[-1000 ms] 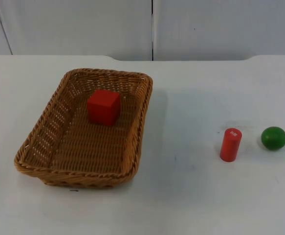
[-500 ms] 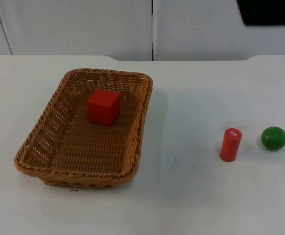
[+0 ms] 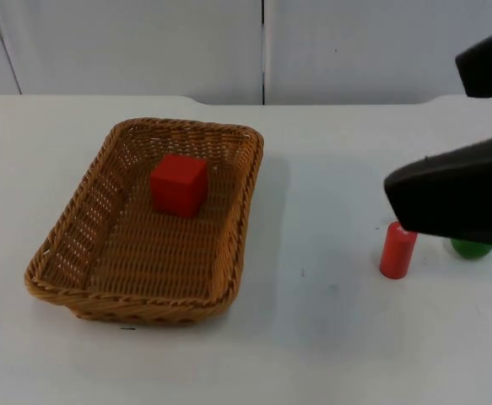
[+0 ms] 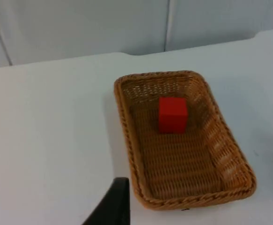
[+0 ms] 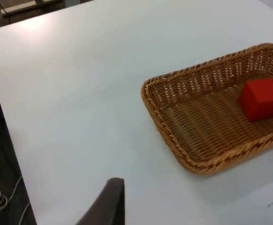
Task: Pick up the basket with the left hand and place the object to the left of the red cylinder into the basket with the right hand.
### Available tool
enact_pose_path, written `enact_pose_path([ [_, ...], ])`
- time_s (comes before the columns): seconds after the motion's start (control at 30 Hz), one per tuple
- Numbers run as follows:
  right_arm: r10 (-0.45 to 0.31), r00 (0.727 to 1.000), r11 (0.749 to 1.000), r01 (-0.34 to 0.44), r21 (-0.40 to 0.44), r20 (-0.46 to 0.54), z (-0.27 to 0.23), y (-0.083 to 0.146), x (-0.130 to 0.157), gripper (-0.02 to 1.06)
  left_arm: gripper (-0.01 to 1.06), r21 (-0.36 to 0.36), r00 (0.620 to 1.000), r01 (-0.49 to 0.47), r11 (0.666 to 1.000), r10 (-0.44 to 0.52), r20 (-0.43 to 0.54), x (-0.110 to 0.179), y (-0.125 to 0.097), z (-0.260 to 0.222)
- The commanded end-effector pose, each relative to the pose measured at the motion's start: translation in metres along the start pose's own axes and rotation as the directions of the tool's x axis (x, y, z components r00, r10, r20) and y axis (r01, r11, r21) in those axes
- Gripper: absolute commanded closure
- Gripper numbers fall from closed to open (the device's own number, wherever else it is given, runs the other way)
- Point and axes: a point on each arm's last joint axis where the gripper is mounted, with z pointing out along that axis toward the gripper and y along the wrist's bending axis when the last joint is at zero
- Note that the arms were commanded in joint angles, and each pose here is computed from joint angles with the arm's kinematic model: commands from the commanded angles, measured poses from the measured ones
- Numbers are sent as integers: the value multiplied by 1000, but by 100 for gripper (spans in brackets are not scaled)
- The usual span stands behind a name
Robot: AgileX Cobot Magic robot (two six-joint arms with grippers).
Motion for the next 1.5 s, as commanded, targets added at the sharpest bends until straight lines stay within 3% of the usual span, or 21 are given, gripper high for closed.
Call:
enact_pose_path([
  [0.0,4,1000,1000,-4,12,25,-1,-1,-1,5,4,-43,1000,17,999,-16,14,14,1,-12],
  [0.2,1,998,1000,-3,28,62,-7,-1,2,5,4,-137,999,30,990,-26,37,32,4,-34],
  [0.33,2,993,999,-9,52,116,-17,0,15,5,4,-225,995,88,970,-74,73,48,9,-47],
  [0.63,-8,984,999,-2,51,179,-42,5,20,5,4,-223,993,115,968,-120,-10,65,12,-27],
  [1.1,-45,983,999,48,-10,177,-89,19,36,5,4,-231,994,104,967,-111,-17,66,13,-26],
  [1.33,-44,983,999,40,23,179,-111,20,47,5,4,-217,997,71,974,-78,-25,65,12,-26],
  [1.47,5,988,996,-19,85,153,-128,17,61,5,4,-217,997,68,974,-76,-26,65,12,-26],
])
